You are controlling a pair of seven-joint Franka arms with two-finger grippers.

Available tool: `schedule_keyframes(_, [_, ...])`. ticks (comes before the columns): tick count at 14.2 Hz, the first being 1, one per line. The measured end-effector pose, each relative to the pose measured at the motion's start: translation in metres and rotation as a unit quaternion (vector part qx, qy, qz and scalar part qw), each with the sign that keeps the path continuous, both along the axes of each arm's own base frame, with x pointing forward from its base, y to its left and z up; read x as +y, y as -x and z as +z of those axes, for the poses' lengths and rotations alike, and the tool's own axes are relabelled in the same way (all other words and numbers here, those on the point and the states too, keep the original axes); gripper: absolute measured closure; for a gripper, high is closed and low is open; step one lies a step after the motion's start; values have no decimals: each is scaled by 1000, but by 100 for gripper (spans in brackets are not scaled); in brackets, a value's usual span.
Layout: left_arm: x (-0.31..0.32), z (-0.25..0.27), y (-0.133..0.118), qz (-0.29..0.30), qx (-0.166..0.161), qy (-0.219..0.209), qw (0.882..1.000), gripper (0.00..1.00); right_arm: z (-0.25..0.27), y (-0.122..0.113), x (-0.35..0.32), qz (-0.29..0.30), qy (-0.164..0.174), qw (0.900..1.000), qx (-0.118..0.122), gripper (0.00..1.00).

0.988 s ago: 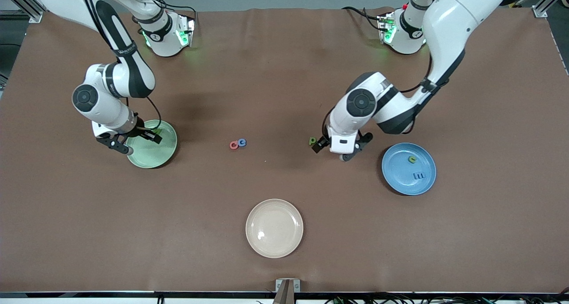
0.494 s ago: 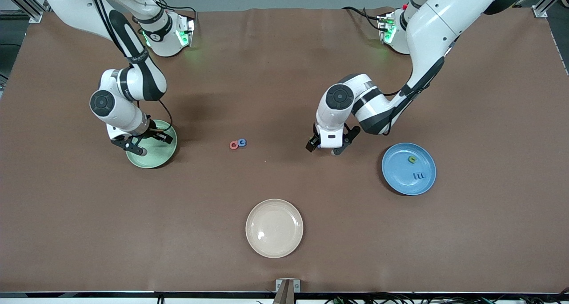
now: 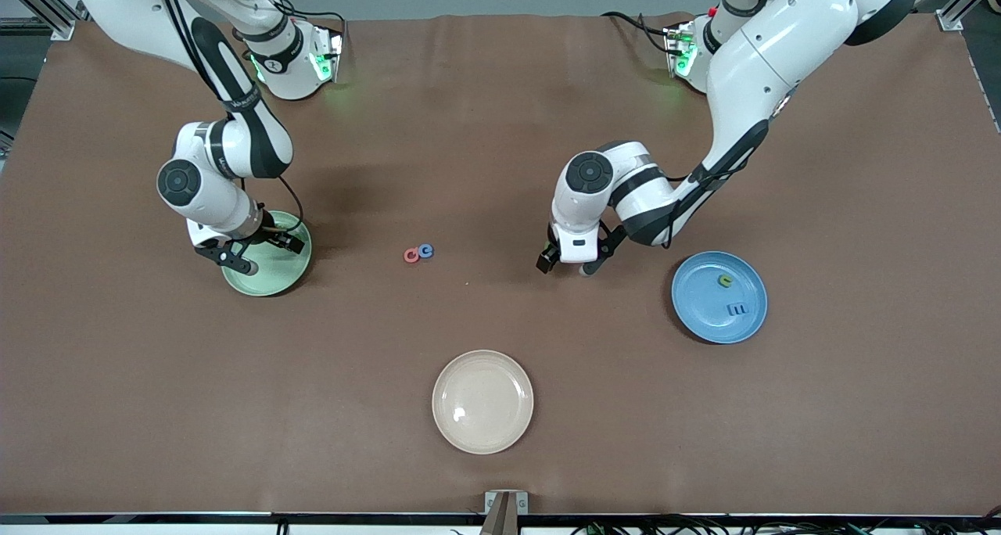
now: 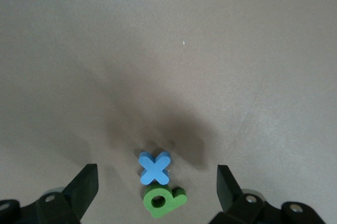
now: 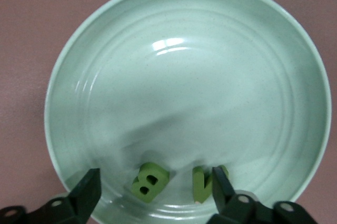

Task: Sort upper and lower case letters into plates
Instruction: 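Grasp the blue x with the left gripper while the right gripper reaches the Q, then place the x on the blue plate while the right gripper places the Q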

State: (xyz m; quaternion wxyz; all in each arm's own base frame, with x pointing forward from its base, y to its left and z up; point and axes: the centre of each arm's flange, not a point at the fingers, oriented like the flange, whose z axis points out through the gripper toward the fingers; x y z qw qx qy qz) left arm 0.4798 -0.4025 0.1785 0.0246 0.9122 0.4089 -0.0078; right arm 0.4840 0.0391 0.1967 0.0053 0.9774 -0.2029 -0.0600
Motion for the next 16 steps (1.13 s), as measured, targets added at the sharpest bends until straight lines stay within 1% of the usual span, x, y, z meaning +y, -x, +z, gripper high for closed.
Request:
schedule_keyframes(1, [-1, -2, 1, -1, 1, 0, 1000, 5, 9, -6, 2, 1, -2, 1000, 11, 0])
schedule_keyframes(2, [-2, -3, 2, -2, 2, -1, 1000, 6, 22, -13, 4, 0, -4, 1000, 18, 0])
schedule_keyframes(3, [-3, -3, 3, -3, 2, -1, 1000, 11, 35, -20, 8, -5, -5, 1000, 18, 0])
schedule_keyframes(4, [-5, -4, 5, -5, 3, -1, 1000, 20, 46, -25, 18, -12, -6, 1000, 14, 0])
schedule_keyframes(5, [-5, -5, 5, -6, 3, -3, 1000, 20, 52, -27, 34, -23, -4, 1000, 9, 0])
schedule_keyframes(6, [-6, -6, 6, -7, 2, -4, 1000, 27, 56, -26, 57, -36, -1, 999, 5, 0])
schedule_keyframes(8, [-8, -5, 6, -8, 0, -4, 1000, 48, 62, -23, 109, -68, 4, 998, -8, 0])
schedule_keyframes(9, [-9, -4, 5, -8, -1, -3, 1000, 58, 63, -22, 130, -95, 7, 995, -12, 0])
schedule_keyframes(10, [-9, -4, 5, -8, -1, -3, 1000, 58, 61, -22, 148, -122, 10, 992, -18, 0])
schedule_keyframes(11, [-9, -4, 5, -8, -1, -4, 1000, 64, 56, -25, 163, -146, 10, 989, -27, 0])
schedule_keyframes(12, [-9, -2, 5, -8, -2, -4, 1000, 74, 49, -29, 176, -169, 9, 985, -35, 0])
schedule_keyframes(13, [-9, -2, 4, -7, -3, -3, 1000, 75, 41, -32, 186, -187, 10, 982, -39, 0])
schedule_keyframes(16, [-5, -2, -1, -3, -5, -3, 1000, 75, 20, -40, 217, -230, 16, 972, -42, 0])
